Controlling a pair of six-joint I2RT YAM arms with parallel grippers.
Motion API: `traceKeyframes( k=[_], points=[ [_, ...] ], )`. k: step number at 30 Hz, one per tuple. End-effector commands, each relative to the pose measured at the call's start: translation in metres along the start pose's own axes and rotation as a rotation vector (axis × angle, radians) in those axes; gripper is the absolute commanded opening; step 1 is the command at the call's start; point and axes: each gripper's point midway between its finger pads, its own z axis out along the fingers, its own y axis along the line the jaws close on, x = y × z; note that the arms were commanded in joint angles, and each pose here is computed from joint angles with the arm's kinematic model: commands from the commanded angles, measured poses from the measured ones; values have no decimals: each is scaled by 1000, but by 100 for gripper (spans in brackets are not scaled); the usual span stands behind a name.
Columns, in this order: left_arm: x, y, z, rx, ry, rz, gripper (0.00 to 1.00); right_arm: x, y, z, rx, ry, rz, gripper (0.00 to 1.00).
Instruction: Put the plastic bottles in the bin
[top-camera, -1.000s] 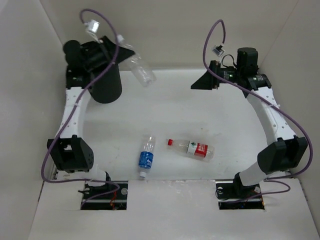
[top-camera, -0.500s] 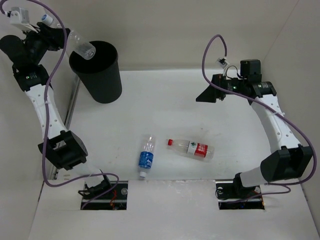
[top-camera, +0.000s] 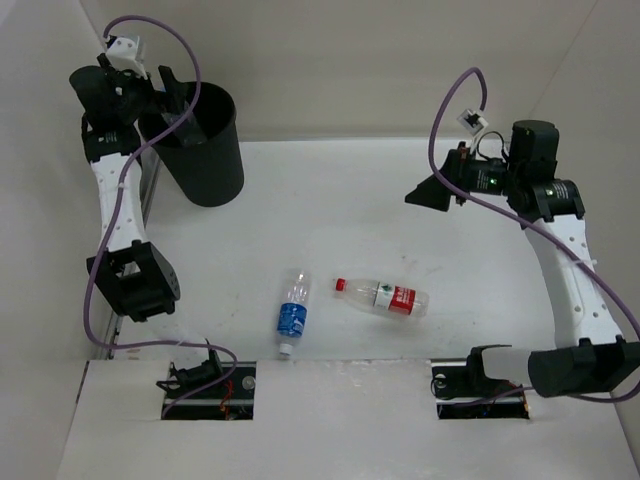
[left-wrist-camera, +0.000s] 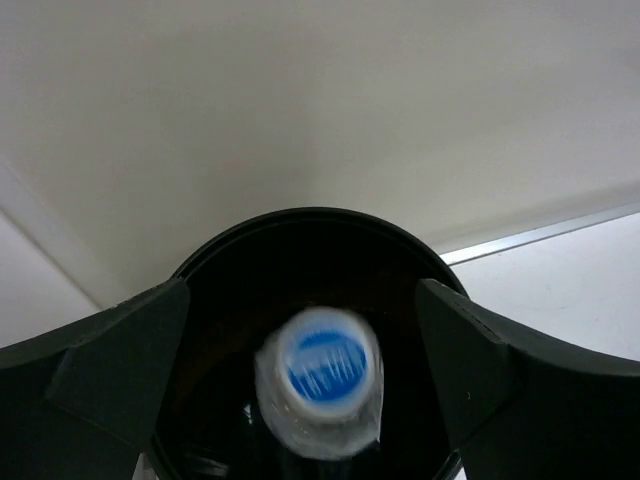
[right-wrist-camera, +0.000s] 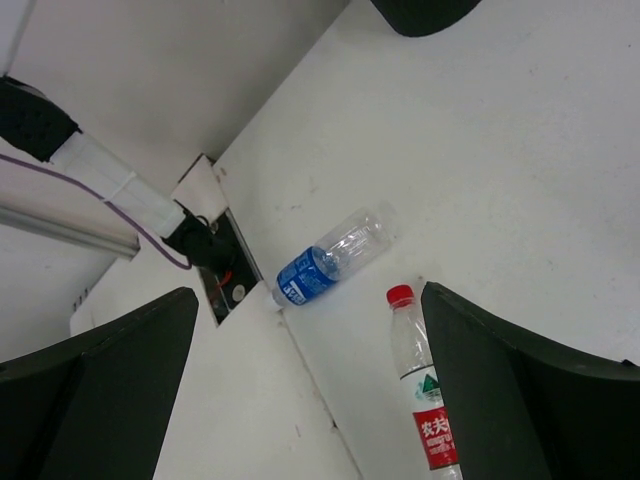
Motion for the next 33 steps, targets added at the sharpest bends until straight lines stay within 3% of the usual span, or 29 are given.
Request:
traceKeyframes(
  k=[1,5,8,12,16,21,28,33],
  points=[
    [-28,7,-11,-58,-52,112,100,0,-1,-6,31,-35,-47,100],
    [-71,4,-38,-170,-112,132,100,24,-49,-7,293,3,-115,100],
    [-110,-12,-84,-297,-131,127,100,86,-70,2,394,227,-244,100],
    [-132,-62,-151,-284,-142,118,100,154,-96,10,487,431,-302,100],
    [-133,-94,-211,-279,-167,92,100,204,-105,16,458,587,-344,100],
    [-124,-117,-252,-248,-167,108,100,236,-99,24,378,717,-465,100],
    [-129,-126,-270,-244,-185,123,100,269,-96,25,293,893,-728,100],
    [-142,-131,-276,-240,-217,135,100,289,-105,25,270,983,-746,100]
  ],
)
